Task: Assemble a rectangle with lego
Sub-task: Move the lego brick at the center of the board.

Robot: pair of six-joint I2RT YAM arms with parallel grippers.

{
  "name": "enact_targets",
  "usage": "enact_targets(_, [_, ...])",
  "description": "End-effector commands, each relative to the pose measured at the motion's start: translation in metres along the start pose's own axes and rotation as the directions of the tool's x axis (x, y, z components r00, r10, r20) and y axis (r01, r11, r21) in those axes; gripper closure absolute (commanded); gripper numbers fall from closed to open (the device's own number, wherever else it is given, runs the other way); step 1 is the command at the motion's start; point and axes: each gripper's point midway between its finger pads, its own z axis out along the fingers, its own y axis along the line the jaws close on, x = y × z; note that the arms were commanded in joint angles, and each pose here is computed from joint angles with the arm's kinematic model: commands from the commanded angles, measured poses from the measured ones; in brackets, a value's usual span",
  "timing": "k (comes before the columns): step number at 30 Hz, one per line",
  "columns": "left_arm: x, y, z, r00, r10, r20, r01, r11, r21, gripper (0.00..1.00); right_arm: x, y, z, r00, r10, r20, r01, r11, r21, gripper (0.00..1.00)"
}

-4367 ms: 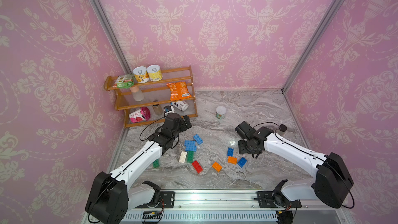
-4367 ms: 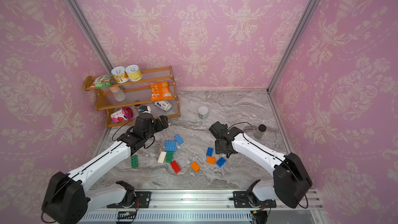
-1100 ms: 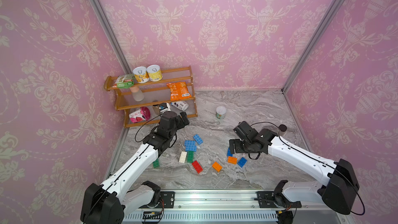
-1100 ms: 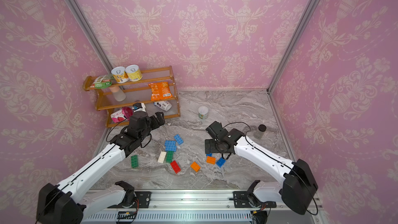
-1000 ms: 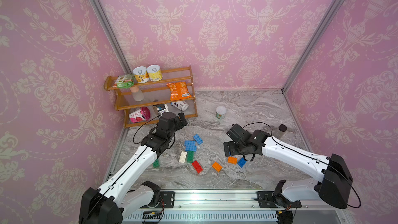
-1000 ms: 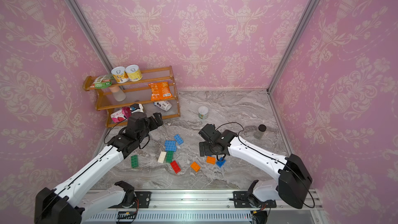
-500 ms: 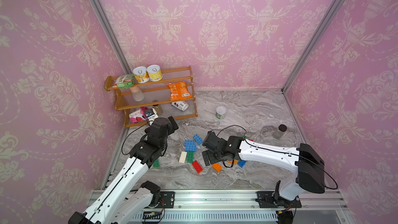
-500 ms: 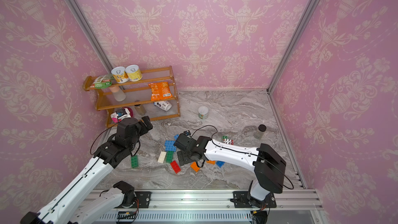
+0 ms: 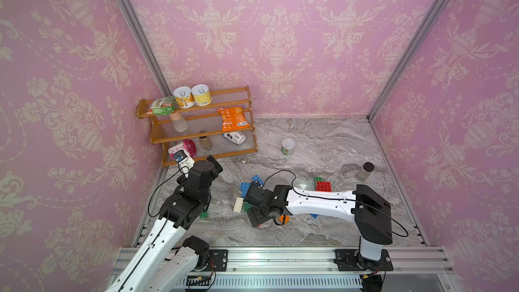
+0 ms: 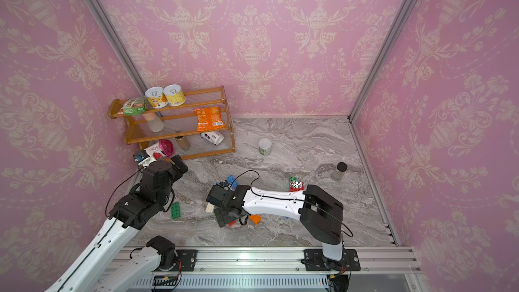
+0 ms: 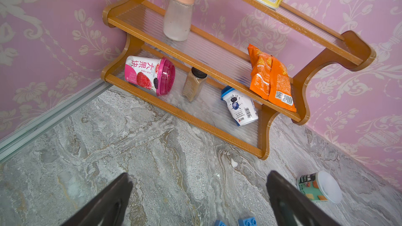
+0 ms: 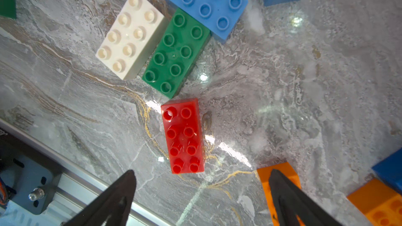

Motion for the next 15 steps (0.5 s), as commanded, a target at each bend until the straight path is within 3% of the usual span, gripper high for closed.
enact_targets(1, [0.006, 0.011, 0.002, 1.000, -0.001, 0.003, 0.001, 0.999, -0.050, 0.01, 0.008, 0.005, 0.006, 0.996, -0.071, -0.056, 0.073, 0.997, 0.027, 0.02])
enact_targets(10, [0.012, 0.005, 0.011, 1.000, 0.005, -0.017, -0.006, 0.999, -0.050, 0.01, 0.015, -0.012, 0.028, 0.984, -0.106, -0.141, 0.127, 0.980, 0.153, 0.08])
enact_targets(15, [0.018, -0.001, 0.017, 0.999, 0.005, -0.039, -0.007, 0.999, -0.036, 0.01, 0.010, -0.047, 0.028, 0.990, -0.027, -0.138, 0.055, 0.978, 0.201, 0.16])
